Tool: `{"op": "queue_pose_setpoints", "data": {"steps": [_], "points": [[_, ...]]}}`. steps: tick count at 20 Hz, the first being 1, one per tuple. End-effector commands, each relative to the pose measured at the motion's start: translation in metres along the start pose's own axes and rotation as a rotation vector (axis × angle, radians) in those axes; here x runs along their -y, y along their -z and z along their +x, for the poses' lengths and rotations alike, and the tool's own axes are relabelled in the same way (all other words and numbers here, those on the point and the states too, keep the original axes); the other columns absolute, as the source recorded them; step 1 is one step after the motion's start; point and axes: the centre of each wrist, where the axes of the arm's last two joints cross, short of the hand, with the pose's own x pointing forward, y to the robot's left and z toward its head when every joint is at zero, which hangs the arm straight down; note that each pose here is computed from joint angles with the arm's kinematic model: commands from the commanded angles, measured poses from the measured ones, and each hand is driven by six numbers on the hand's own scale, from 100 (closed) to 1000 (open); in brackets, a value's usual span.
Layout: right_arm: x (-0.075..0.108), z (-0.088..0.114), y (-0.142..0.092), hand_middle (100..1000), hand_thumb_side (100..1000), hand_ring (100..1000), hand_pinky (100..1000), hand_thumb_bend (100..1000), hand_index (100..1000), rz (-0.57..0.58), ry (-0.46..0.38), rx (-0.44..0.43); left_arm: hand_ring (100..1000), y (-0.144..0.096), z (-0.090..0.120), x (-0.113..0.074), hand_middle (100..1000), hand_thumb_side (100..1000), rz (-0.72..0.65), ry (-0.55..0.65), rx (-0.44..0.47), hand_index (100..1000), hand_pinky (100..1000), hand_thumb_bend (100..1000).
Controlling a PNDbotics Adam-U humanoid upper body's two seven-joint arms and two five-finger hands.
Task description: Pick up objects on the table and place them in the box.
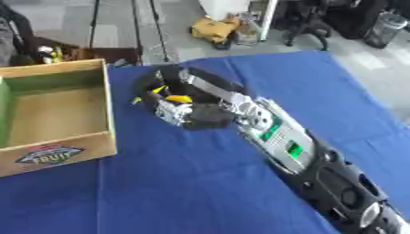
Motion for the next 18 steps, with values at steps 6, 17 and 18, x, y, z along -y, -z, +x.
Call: {"op": "queue_pose_setpoints", "data": {"steps": [6, 17, 18], "points": [[0.056, -0.057, -0.014, 770, 660, 856, 725, 100, 794, -0.108, -0.157, -0.242, 748, 0.012, 0.01, 0.01, 648, 1000, -0.109, -0.004, 0.033, 594, 528, 198], [0.084, -0.133, -0.066, 882, 538, 971, 847, 100, 870, -0.128, -0.555, -0.662, 746, 0.017, 0.014, 0.018, 644, 1000, -0.187, -0.014, 0.044, 592, 528, 193], [0.086, -0.136, -0.07, 872, 529, 965, 842, 100, 870, -0.138, -0.581, -0.689, 746, 0.017, 0.014, 0.018, 643, 1000, -0.189, -0.014, 0.044, 592, 528, 193]]}}
